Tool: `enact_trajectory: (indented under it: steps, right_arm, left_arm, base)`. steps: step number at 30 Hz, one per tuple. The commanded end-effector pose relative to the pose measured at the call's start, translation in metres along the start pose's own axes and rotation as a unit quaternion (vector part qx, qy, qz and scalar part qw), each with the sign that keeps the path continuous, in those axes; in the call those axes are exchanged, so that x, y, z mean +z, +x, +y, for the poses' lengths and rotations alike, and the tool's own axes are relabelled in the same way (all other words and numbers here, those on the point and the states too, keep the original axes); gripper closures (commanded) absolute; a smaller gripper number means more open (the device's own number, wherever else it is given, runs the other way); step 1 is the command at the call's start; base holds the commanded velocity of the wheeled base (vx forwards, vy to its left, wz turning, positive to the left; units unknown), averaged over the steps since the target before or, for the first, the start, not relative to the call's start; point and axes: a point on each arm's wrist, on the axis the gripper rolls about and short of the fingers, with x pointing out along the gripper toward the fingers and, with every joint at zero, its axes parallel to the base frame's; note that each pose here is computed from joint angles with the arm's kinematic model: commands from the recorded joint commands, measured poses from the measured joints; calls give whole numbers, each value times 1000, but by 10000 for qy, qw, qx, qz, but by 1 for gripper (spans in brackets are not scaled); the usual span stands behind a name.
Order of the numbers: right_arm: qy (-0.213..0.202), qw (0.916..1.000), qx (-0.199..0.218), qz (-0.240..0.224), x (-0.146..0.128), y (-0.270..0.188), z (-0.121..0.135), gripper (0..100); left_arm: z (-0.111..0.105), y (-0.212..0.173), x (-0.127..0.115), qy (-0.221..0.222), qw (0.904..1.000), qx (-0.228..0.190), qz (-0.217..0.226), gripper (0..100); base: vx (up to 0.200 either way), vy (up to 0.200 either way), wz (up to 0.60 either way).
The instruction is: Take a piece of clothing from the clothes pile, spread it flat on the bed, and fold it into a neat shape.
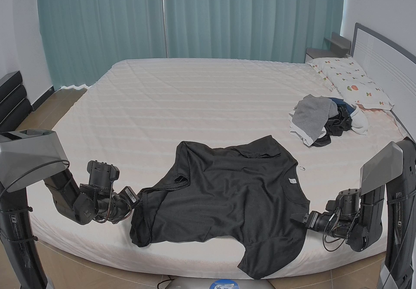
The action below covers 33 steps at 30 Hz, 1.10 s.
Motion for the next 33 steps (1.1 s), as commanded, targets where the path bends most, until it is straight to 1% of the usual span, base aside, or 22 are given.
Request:
enact_trajectory:
  steps: [1,3,6,8,11,14,18,20,24,29,33]
  right_arm:
    - [-11,10000,-47,-63,0,1,-2,100]
    - [7,9999,-98,-62,1,-2,-4,100]
    - [-97,9992,-322,-213,9,-8,-19,100]
    - [-149,9986,-406,-309,14,-13,-25,100]
    - [-238,9975,-561,-371,19,-25,-31,100]
    - [-433,9958,-713,-383,23,-32,-37,100]
    - [-441,9947,-834,-413,28,-36,-43,100]
    - [-471,9932,-931,-517,35,-42,-47,100]
    - [-555,9910,-1038,-640,43,-52,-50,100]
    - [-586,9905,-1086,-612,44,-53,-52,100]
    - [-641,9915,-1072,-363,33,-36,-57,100]
  left_arm:
    - [4,2,0,-1,10000,61,6,100]
    - [4,2,0,0,10000,70,6,100]
    - [5,2,0,6,10000,87,10,100]
    - [6,1,-1,27,9999,110,30,100]
    - [10,0,-5,227,9993,248,140,100]
    - [15,-3,-9,417,9980,380,271,100]
    - [16,-4,-11,454,9975,439,332,100]
    - [17,-5,-13,466,9967,526,407,100]
    - [19,-9,-16,685,9932,719,616,100]
    - [16,-13,-15,713,9927,716,666,100]
    - [13,-10,-19,763,9922,678,714,100]
  base:
    - [0,0,0]
    - [0,0,0]
    - [0,0,0]
    - [0,0,0]
    - [0,0,0]
    - [0,0,0]
    - [0,0,0]
    - [0,0,0]
    - [0,0,0]
    - [0,0,0]
    - [0,0,0]
